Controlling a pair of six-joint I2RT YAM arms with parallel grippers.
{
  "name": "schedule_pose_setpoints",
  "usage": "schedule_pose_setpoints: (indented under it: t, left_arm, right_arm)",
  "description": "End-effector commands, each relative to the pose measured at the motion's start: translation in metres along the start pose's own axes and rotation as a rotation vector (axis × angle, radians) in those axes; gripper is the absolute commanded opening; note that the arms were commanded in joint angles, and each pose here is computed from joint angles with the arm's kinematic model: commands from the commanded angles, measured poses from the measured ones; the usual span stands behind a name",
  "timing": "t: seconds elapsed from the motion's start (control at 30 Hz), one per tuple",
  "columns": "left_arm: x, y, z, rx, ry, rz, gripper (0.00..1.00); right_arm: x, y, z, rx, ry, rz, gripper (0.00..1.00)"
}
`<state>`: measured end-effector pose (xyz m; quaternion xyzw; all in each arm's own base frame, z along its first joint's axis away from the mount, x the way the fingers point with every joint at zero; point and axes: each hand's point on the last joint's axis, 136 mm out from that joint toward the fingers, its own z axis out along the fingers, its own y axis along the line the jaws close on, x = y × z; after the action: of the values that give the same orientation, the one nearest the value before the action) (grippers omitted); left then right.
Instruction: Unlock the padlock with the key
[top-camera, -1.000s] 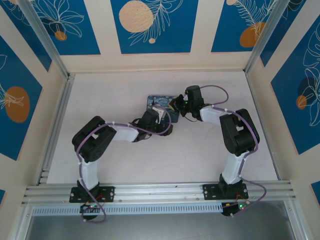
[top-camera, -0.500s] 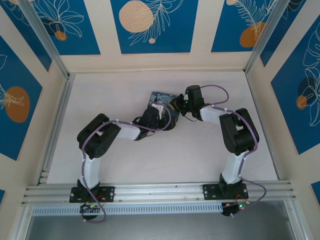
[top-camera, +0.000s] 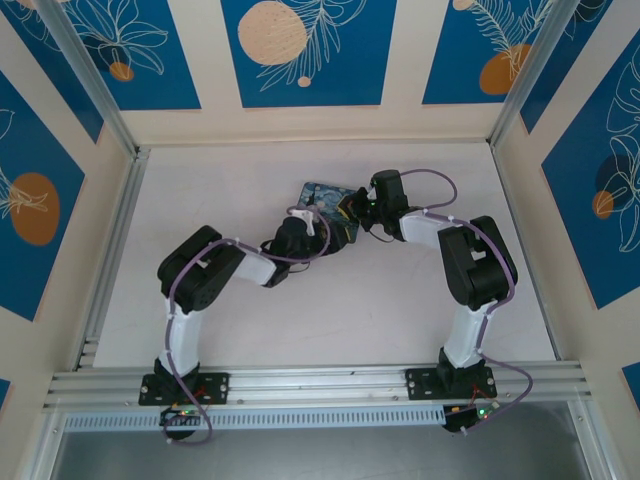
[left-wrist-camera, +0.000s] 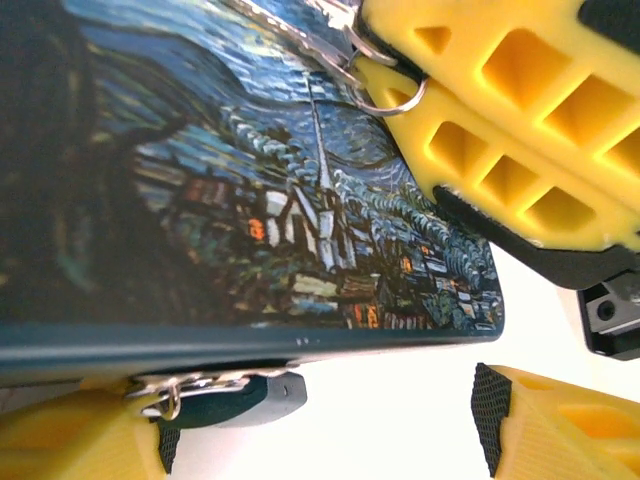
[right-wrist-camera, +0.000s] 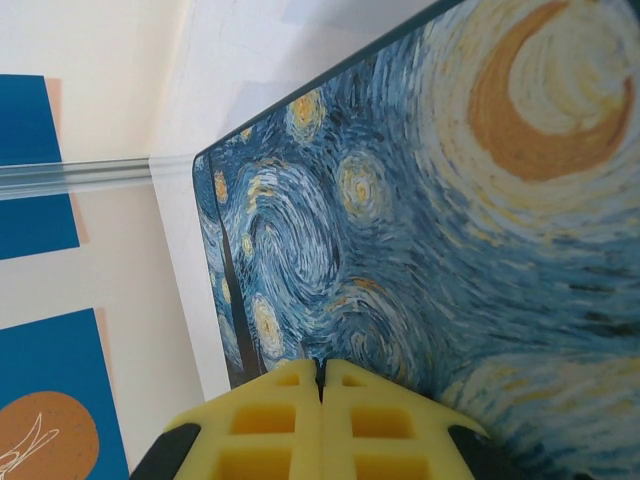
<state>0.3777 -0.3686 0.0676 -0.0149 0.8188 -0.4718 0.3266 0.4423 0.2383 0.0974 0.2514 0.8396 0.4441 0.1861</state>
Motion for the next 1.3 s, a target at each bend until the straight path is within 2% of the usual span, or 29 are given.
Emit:
schedule_pose_setpoints:
  t: [0.0, 0.17, 0.4, 0.7, 0.97, 1.27]
  left_arm:
    - [-0.008, -0.021, 0.002, 0.11, -0.034, -0.057, 0.76]
    - [-0.006, -0.022, 0.006, 0.133, -0.033, -0.096, 0.77]
    - [-0.015, -0.042, -0.017, 0.197, -0.119, -0.152, 0.76]
    - [-0.016, -0.018, -0.005, 0.119, -0.173, -0.209, 0.76]
    - [-0.012, 0.012, -0.004, -0.024, -0.196, -0.208, 0.75]
    - [0.0, 0.023, 0.008, -0.075, -0.183, -0.2, 0.64]
  right_arm:
    - [0.011, -0.027, 0.009, 0.078, 0.043, 0.047, 0.0]
    - [0.011, -0.027, 0.009, 0.077, 0.042, 0.049, 0.0]
    - [0.01, -0.028, 0.011, 0.078, 0.044, 0.049, 0.0]
    - [0.01, -0.03, 0.011, 0.084, 0.043, 0.05, 0.0]
    - [0.01, -0.026, 0.011, 0.077, 0.044, 0.048, 0.0]
    - [0.011, -0.028, 0.011, 0.081, 0.045, 0.051, 0.0]
